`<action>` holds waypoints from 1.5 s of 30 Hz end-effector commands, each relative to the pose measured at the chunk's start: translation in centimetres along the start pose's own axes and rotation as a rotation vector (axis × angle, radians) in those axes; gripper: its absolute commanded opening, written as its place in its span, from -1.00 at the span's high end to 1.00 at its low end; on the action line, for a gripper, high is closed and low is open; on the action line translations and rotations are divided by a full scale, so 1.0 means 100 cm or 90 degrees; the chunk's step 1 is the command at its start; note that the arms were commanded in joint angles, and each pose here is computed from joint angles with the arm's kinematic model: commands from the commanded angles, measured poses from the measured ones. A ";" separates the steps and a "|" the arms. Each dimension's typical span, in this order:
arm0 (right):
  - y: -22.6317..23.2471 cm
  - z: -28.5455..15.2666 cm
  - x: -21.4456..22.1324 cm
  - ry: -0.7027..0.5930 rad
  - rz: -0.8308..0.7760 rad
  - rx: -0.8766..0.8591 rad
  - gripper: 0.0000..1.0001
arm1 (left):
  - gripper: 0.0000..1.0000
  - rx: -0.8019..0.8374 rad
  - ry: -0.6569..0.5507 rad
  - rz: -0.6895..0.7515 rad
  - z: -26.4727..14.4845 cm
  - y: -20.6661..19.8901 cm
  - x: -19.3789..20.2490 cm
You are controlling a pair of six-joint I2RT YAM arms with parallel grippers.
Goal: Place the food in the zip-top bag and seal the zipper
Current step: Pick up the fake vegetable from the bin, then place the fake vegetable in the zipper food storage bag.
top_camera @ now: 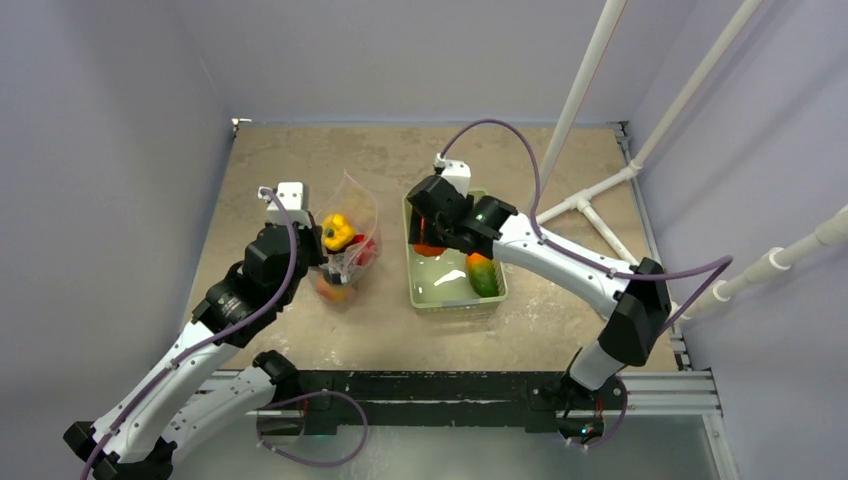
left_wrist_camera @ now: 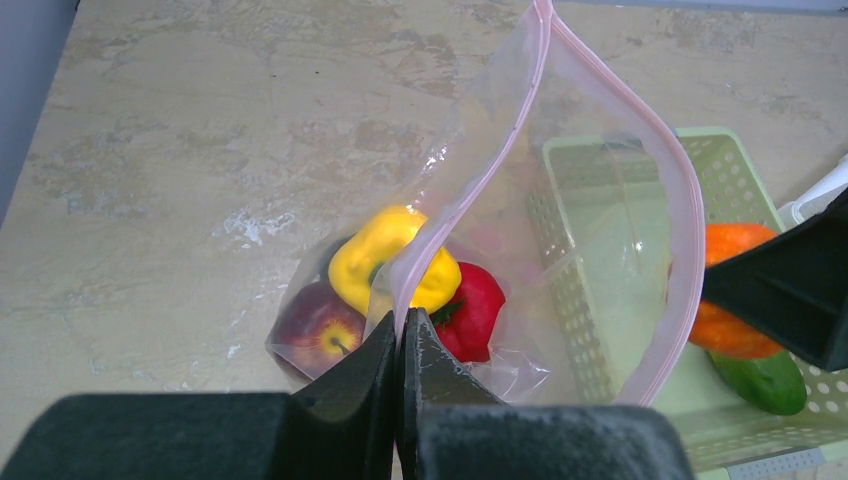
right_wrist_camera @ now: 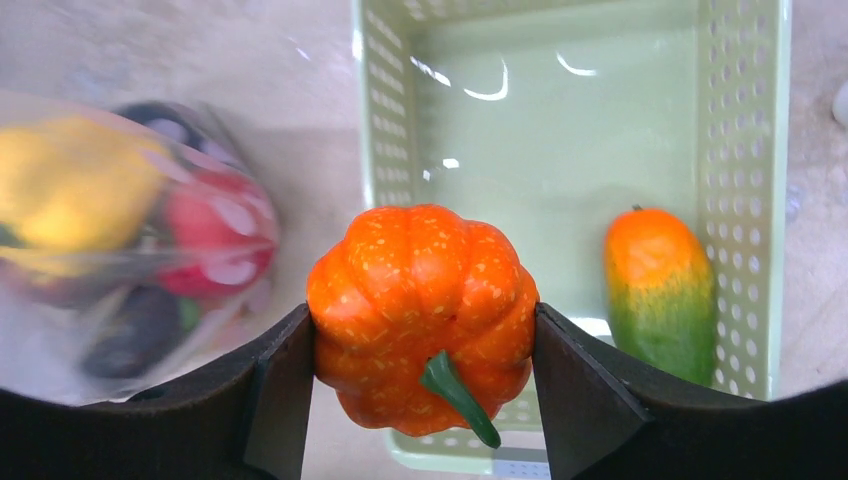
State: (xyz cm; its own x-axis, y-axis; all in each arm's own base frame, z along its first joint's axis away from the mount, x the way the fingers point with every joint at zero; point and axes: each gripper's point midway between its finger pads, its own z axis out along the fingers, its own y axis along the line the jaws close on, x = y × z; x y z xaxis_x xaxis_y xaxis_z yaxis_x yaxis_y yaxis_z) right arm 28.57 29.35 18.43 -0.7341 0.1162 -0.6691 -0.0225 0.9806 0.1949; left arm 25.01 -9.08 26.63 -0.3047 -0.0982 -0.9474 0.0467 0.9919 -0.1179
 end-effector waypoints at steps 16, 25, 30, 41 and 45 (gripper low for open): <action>0.100 -0.131 -0.157 -0.245 -0.021 -0.316 0.35 | 1.00 -0.001 -0.020 -0.006 0.000 0.000 -0.008; 0.141 -0.145 -0.149 -0.249 -0.063 -0.406 0.34 | 1.00 -0.002 -0.020 -0.005 0.001 0.001 -0.008; 0.165 -0.139 -0.127 -0.232 -0.096 -0.412 0.33 | 1.00 0.000 -0.017 -0.003 0.002 0.000 -0.007; 0.168 -0.102 -0.101 -0.197 -0.123 -0.349 0.17 | 1.00 0.000 -0.019 -0.003 0.002 0.000 -0.008; 0.165 -0.088 -0.091 -0.182 -0.128 -0.327 -0.03 | 1.00 0.000 -0.020 -0.003 0.001 0.000 -0.008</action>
State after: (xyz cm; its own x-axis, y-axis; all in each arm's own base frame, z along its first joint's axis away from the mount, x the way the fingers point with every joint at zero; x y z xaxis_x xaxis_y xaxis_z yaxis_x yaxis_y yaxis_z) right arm 28.26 43.67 32.81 -0.5038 0.0132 -0.8637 -0.5378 0.7776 0.3256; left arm 25.05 -9.11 26.58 -0.3064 -0.0965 -0.9470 0.0466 0.9921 -0.1162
